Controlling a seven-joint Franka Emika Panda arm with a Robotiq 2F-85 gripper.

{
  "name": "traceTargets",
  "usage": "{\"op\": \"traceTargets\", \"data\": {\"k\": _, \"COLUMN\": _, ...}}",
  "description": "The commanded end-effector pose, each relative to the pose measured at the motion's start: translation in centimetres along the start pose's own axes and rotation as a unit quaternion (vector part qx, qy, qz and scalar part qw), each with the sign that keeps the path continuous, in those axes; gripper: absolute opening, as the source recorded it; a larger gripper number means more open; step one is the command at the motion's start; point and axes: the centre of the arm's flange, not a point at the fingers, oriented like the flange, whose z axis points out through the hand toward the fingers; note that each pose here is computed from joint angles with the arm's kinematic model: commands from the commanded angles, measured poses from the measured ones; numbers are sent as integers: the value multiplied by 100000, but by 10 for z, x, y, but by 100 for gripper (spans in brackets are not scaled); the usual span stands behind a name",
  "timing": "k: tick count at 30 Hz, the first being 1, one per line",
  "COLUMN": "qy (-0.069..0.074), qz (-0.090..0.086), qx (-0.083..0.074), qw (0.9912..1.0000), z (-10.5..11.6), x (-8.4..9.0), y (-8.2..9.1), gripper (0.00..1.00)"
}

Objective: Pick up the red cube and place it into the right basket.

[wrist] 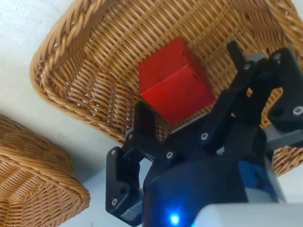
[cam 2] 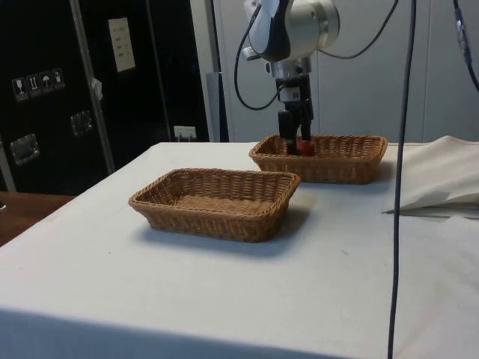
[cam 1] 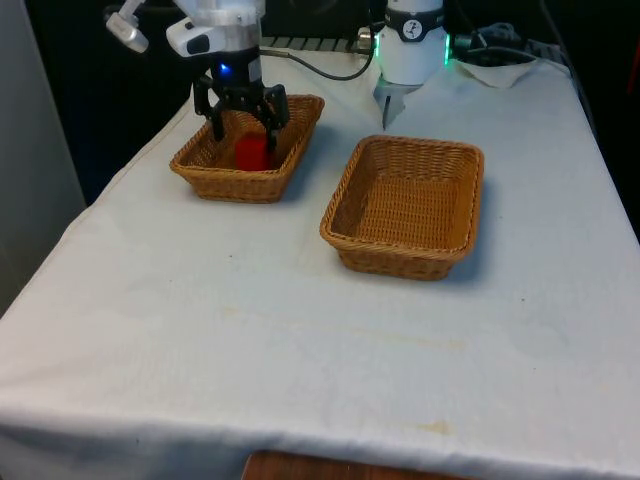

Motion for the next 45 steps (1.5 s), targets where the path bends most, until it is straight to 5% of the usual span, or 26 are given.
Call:
{"op": "traceTargets", "data": {"k": 1, "qy": 57, "qz": -29, "qx": 232, "qw": 100000, "z": 0, "x": 0, "y": 1, "gripper": 100}}
{"op": "traceTargets", "data": {"k": 11, "qy": 813, "qz": -257, "qx": 501, "qw": 99995, "z": -14, "x": 3, "y": 4, "gripper": 100}}
{"op": "traceTargets", "data": {"k": 17, "qy": 1444, "qz": -2123, "qx": 917, "qw": 99963, "z": -44, "x": 10, "y": 0, "gripper": 100}}
{"op": "traceTargets", "data": {"k": 28, "qy": 2902, "qz": -4116, "qx": 1821, "qw": 99856, "z": -60, "x": 19, "y": -15, "gripper": 100}}
{"op": "traceTargets", "data": {"k": 45, "qy": 3958, "qz": -4917, "qx": 827, "qw": 99797, "z": -75, "x": 43, "y": -74, "gripper": 100}}
